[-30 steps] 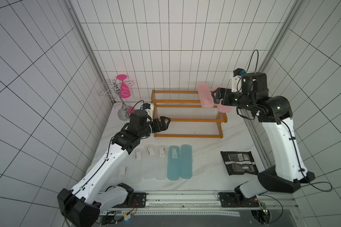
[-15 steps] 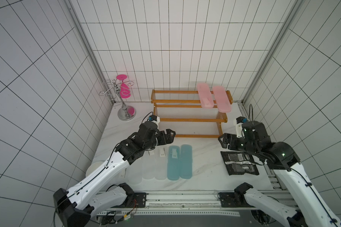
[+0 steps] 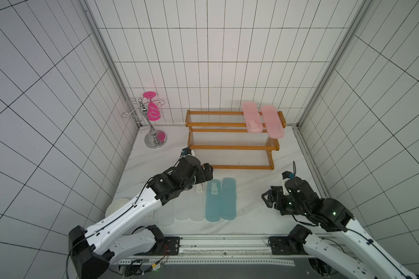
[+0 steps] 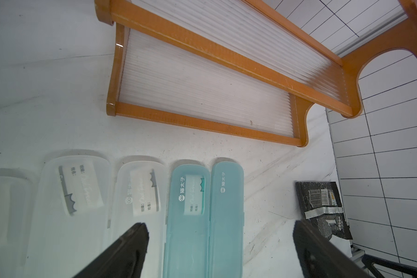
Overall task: Place the pencil cases on the shelf according to color
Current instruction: Adjust the pencil case at the center of the board.
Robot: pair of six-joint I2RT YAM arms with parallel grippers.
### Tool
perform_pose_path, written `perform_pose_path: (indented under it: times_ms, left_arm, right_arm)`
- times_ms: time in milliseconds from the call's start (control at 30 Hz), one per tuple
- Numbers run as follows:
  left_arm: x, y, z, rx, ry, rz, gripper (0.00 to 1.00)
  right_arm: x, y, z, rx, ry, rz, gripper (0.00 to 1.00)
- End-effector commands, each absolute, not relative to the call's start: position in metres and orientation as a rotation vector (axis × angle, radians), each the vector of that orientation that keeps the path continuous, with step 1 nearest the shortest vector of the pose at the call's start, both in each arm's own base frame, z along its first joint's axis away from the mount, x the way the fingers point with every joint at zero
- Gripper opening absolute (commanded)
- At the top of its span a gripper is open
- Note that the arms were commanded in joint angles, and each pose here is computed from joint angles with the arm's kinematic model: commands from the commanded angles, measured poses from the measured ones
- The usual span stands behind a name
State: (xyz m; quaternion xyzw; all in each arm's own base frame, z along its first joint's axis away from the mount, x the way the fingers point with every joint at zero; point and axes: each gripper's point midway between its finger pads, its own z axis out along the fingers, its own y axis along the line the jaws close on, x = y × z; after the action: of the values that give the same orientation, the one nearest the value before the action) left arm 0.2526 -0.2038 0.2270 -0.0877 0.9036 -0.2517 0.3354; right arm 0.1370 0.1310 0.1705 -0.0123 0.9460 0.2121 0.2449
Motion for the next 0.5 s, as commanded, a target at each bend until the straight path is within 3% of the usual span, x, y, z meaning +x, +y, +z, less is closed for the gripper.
perform_pose_path:
  times_ms: [0,267,467]
  left_arm:
    - [0.25,-0.185,0.221,-0.316,2.327,-0.601,0.98]
    - [0.231,-0.137,0.189,-0.455,2.306,-0.534,0.98]
    - [0.23,-0.136,0.154,-0.453,2.413,-0.59,0.98]
  right_arm:
    - [0.142,0.146,0.164,-0.008,2.566,0.638,0.88]
    - [0.156,0.194,0.134,-0.043,2.555,0.589,0.96]
    - [0.16,0.229,0.115,-0.113,2.571,0.399,0.99]
